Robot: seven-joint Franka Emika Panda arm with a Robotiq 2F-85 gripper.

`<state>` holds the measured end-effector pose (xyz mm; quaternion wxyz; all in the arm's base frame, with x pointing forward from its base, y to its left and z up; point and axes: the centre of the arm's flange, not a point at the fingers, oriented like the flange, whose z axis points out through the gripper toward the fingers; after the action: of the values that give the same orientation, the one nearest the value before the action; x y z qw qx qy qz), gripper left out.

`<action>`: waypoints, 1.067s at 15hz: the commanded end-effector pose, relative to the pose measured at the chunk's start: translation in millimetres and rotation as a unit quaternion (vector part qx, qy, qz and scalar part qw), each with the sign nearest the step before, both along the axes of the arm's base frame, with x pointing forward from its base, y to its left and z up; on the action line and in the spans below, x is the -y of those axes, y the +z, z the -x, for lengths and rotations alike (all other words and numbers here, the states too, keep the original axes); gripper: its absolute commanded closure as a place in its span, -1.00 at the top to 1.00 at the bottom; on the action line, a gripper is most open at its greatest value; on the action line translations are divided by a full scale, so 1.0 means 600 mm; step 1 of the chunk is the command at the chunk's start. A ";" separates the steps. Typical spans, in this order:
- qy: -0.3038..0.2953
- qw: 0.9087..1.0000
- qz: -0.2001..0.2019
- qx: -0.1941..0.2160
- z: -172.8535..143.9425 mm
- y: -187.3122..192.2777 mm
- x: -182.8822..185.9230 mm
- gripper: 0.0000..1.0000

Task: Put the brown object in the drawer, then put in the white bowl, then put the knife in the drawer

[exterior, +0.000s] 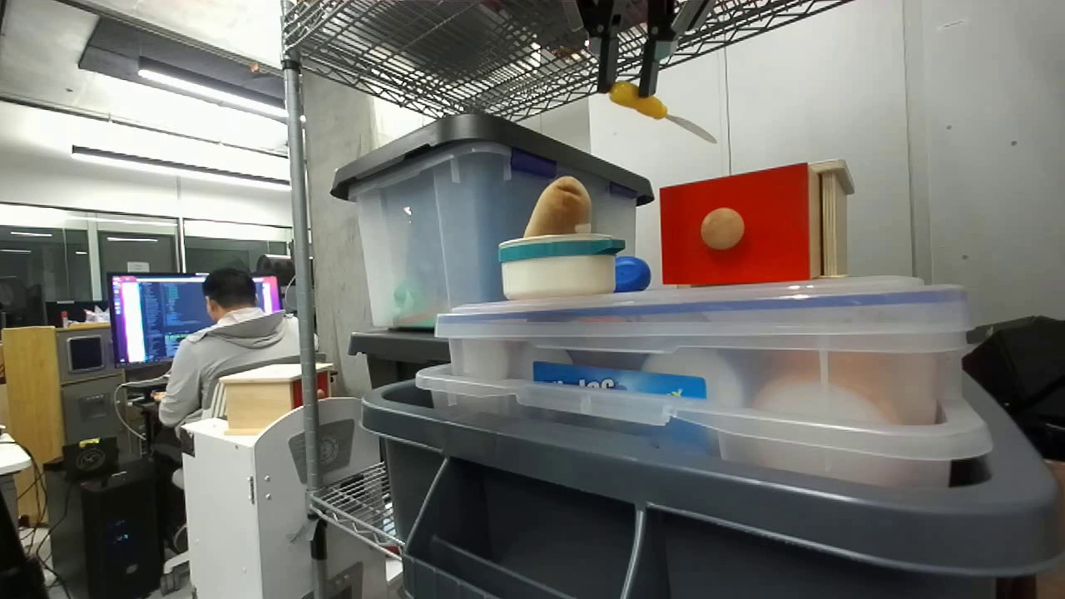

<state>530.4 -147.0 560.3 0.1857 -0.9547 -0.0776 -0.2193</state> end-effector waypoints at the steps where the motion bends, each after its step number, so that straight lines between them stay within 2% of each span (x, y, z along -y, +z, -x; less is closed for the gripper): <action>1: -0.003 1.000 0.000 -0.014 0.004 0.007 0.005 -0.84; 16: -0.042 0.997 -0.028 -0.065 -0.018 -0.004 0.038 -0.84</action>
<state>532.6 -162.6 551.6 0.2071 -0.9602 -0.0317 -0.1850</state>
